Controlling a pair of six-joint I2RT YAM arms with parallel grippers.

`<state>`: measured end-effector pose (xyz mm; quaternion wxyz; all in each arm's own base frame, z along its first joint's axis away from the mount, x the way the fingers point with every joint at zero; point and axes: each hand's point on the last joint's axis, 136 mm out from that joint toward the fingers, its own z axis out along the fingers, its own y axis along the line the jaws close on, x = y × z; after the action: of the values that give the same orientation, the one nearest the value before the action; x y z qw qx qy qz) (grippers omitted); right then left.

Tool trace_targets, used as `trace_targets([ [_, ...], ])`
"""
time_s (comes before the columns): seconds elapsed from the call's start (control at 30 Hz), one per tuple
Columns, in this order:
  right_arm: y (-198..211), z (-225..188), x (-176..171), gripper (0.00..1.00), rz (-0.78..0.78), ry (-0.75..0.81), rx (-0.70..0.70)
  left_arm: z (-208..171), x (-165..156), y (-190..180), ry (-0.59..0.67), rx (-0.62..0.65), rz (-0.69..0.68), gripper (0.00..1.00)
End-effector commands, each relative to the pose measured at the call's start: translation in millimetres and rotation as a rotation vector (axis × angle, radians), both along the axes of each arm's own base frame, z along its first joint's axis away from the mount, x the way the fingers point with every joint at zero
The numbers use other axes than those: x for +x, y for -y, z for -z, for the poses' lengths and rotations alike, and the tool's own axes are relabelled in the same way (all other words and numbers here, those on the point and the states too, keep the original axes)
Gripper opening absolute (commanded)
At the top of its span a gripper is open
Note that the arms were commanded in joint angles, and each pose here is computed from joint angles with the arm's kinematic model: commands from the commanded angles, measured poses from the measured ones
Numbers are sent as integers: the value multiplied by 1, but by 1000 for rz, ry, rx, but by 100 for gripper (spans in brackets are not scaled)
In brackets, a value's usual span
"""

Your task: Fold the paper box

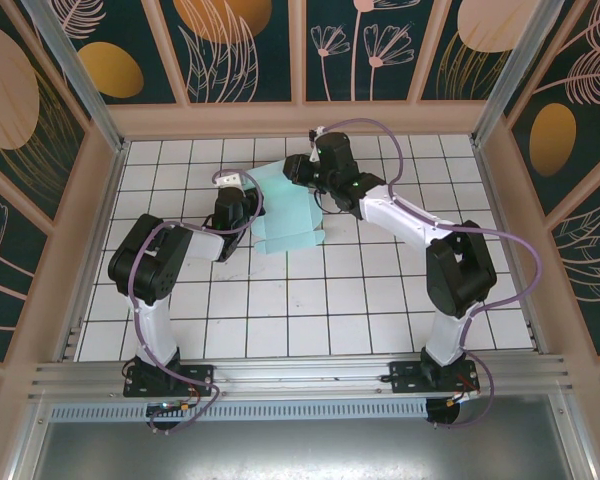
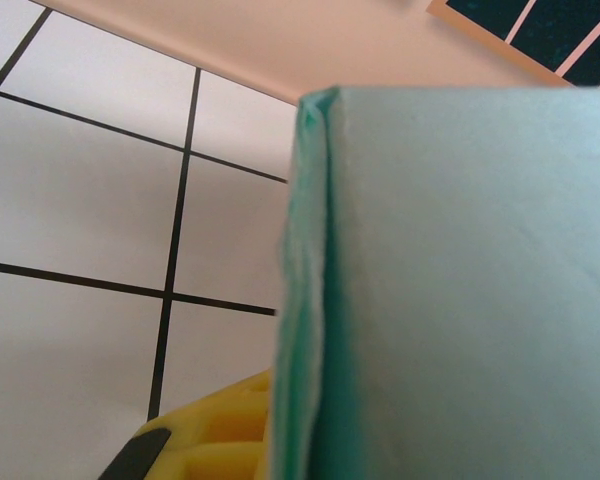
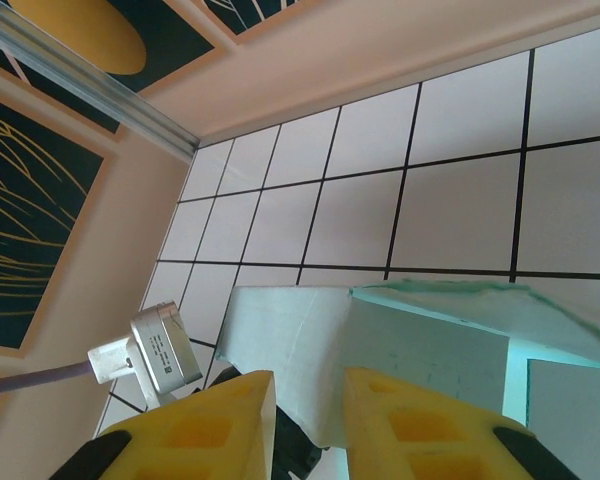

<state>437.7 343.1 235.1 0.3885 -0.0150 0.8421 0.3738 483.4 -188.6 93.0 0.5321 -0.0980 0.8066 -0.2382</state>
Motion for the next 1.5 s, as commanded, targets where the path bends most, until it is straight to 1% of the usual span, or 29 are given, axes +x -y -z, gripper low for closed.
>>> trace_targets([
  [0.0,1,4,6,26,19,-24,-2,-14,2,0,47,-8,-1,0],
  [0.2,7,4,7,30,49,-24,-14,-13,2,-1,44,-2,-5,0],
  [0.33,9,4,4,31,48,-27,-16,-12,2,-2,42,-6,-6,0],
  [0.67,0,10,4,24,20,-56,10,-12,1,1,42,-11,6,0],
  [0.87,-3,11,3,25,9,-64,17,-12,0,0,42,-14,5,0],
  [0.93,-3,10,3,22,6,-64,21,-11,0,0,39,-18,5,0],
  [1.0,-4,9,3,17,1,-66,25,-12,-1,0,41,-16,5,0],
  [1.07,-4,8,3,7,7,-64,26,-13,-1,0,44,-15,5,0],
  [1.13,-2,7,2,0,12,-60,31,-12,-1,0,42,-16,5,0],
  [1.23,-1,4,2,0,16,-54,35,-12,-2,0,40,-14,5,0],
  [1.27,0,3,2,3,19,-51,35,-12,-2,0,41,-13,4,0],
  [1.33,1,1,1,21,25,-44,39,-12,-1,0,41,-17,4,0],
  [1.37,2,-1,1,25,27,-38,40,-12,-1,0,40,-17,5,0],
  [1.47,5,-13,-4,30,25,-3,58,-10,-1,-1,35,-18,-2,0],
])
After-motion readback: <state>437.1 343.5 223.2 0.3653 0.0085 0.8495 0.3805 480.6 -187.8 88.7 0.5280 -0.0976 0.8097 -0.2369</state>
